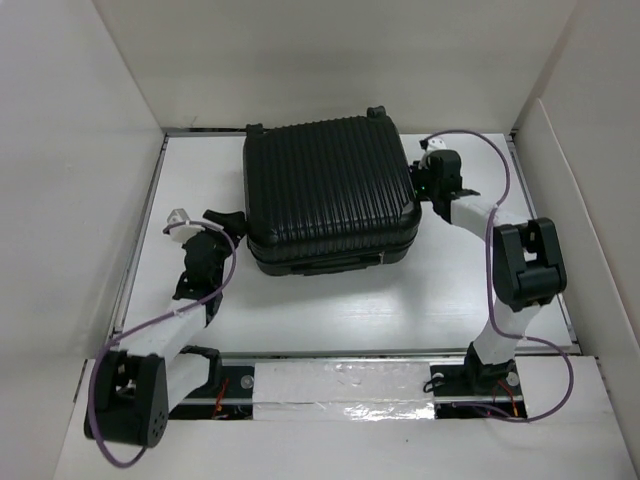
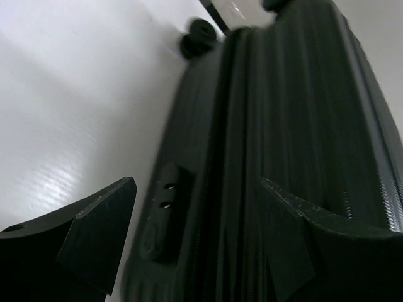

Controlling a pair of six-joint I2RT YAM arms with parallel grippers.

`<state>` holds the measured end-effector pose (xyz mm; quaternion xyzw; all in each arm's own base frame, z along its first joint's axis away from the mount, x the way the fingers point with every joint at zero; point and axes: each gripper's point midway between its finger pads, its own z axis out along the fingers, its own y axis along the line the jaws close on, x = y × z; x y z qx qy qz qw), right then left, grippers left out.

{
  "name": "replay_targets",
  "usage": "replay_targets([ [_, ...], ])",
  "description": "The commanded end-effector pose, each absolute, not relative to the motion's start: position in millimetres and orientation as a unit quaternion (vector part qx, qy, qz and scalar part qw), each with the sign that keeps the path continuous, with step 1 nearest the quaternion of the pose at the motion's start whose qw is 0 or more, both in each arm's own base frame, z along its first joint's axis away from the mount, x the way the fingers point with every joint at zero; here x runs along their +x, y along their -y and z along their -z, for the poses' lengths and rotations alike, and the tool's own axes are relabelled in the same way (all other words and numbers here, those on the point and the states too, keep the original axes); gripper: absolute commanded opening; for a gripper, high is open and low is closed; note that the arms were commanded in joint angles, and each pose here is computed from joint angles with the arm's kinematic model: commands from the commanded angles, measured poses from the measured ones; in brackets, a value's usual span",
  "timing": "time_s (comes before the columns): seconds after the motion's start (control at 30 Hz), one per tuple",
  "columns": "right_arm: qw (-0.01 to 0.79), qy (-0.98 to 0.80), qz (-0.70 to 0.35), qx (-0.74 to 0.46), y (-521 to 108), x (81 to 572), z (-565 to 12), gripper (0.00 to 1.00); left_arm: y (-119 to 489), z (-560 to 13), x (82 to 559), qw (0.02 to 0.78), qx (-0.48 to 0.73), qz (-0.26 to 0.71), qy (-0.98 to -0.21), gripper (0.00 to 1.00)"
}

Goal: Pack the luggage

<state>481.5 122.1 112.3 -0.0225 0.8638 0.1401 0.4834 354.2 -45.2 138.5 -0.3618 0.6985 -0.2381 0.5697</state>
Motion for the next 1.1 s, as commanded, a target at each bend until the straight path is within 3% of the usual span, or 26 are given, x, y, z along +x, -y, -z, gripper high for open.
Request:
replay_targets([
  [0.0,0.525,-0.788,-0.281,-0.156,-225.1,491.1,-201.7,0.06,103.8,-164.8,328.7,0.563,-0.273,0.341,-0.702,0.74],
  [0.17,0.519,-0.783,-0.307,-0.154,-224.2,515.2,-219.0,0.22,103.0,-189.1,294.2,0.580,-0.262,0.385,-0.668,0.71],
  [0.33,0.542,-0.786,-0.275,-0.114,-174.7,533.0,-241.9,0.61,90.3,-186.1,283.4,0.594,-0.262,0.348,-0.676,0.71],
  [0.47,0.573,-0.774,-0.255,-0.089,-128.8,522.6,-270.8,0.71,69.6,-188.9,283.3,0.613,-0.298,0.312,-0.661,0.71],
  [0.57,0.603,-0.749,-0.256,-0.101,-115.0,486.1,-296.7,0.68,63.3,-194.9,285.5,0.618,-0.317,0.306,-0.651,0.71],
  [0.6,0.600,-0.750,-0.258,-0.102,-114.8,469.6,-279.9,0.49,61.8,-198.0,286.1,0.620,-0.319,0.304,-0.648,0.71],
  [0.63,0.609,-0.740,-0.262,-0.110,-120.0,454.0,-281.4,0.36,56.2,-199.8,287.0,0.625,-0.331,0.296,-0.642,0.71],
  [0.67,0.641,-0.705,-0.270,-0.137,-135.6,422.3,-310.7,0.23,49.7,-203.6,287.4,0.631,-0.342,0.290,-0.633,0.71],
  [0.7,0.657,-0.689,-0.267,-0.150,-142.4,406.2,-313.1,0.04,44.8,-205.4,287.8,0.635,-0.349,0.286,-0.627,0.71],
  [0.73,0.635,-0.707,-0.271,-0.152,-149.5,384.8,-275.9,0.00,39.7,-207.2,287.9,0.639,-0.356,0.282,-0.620,0.71],
  [0.8,0.660,-0.667,-0.293,-0.182,-174.0,339.5,-288.5,0.00,28.6,-205.1,287.5,0.641,-0.379,0.279,-0.607,0.67],
  [0.87,0.646,-0.685,-0.291,-0.169,-178.0,312.9,-244.7,0.00,19.2,-194.1,286.3,0.636,-0.403,0.269,-0.601,0.62],
  [0.97,0.645,-0.700,-0.272,-0.140,-175.5,286.9,-215.2,0.01,12.1,-173.4,284.4,0.626,-0.421,0.255,-0.605,0.41],
  [1.0,0.639,-0.710,-0.266,-0.132,-173.3,283.0,-204.6,0.06,11.3,-168.8,284.4,0.623,-0.424,0.252,-0.607,0.31],
  [1.07,0.636,-0.722,-0.250,-0.112,-167.3,281.5,-185.4,0.18,13.2,-158.9,287.5,0.616,-0.421,0.246,-0.619,0.28],
])
